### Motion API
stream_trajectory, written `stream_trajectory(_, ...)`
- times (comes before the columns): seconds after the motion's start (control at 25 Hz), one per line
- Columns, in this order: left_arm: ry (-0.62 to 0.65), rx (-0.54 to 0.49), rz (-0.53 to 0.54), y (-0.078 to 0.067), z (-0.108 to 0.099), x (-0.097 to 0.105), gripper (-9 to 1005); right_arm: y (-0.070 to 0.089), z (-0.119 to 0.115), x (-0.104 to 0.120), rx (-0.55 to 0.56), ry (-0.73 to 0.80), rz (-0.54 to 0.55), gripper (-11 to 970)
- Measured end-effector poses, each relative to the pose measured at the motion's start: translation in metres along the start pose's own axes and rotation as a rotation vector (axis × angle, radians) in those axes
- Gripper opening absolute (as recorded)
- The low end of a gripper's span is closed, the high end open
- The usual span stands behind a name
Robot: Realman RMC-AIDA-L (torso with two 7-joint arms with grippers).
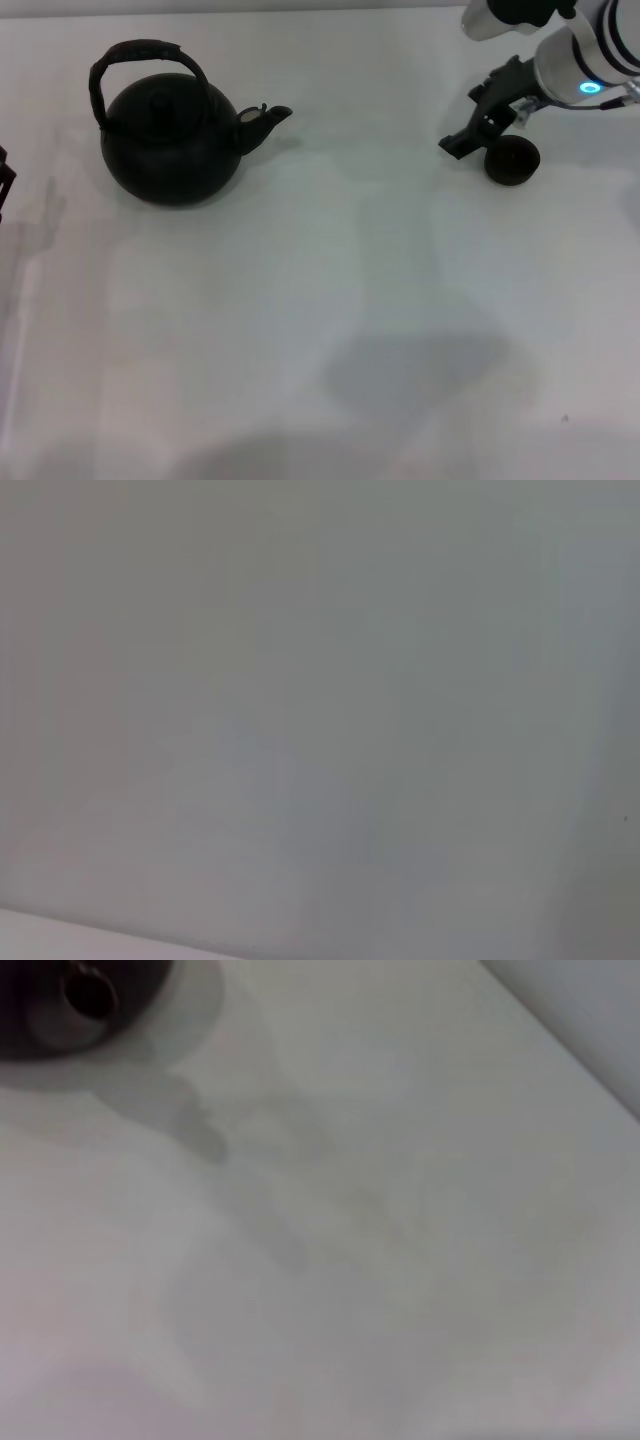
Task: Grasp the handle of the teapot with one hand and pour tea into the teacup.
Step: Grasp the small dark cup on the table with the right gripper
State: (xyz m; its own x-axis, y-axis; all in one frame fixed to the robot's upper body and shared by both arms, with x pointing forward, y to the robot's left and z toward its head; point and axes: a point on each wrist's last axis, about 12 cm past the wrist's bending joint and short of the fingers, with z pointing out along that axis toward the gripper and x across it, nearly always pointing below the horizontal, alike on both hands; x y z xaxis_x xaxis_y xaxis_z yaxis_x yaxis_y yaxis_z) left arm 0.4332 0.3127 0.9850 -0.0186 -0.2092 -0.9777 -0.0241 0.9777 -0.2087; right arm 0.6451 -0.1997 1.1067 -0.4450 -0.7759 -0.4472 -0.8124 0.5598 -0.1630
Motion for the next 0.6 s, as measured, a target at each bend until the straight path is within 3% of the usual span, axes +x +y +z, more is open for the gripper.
stream_trajectory(0.6, 0.009, -0.004, -0.003, -0.001, 0.006, 0.0, 887, -0.007, -0.007, 0.025, -0.024, 0.084, 0.073, 789)
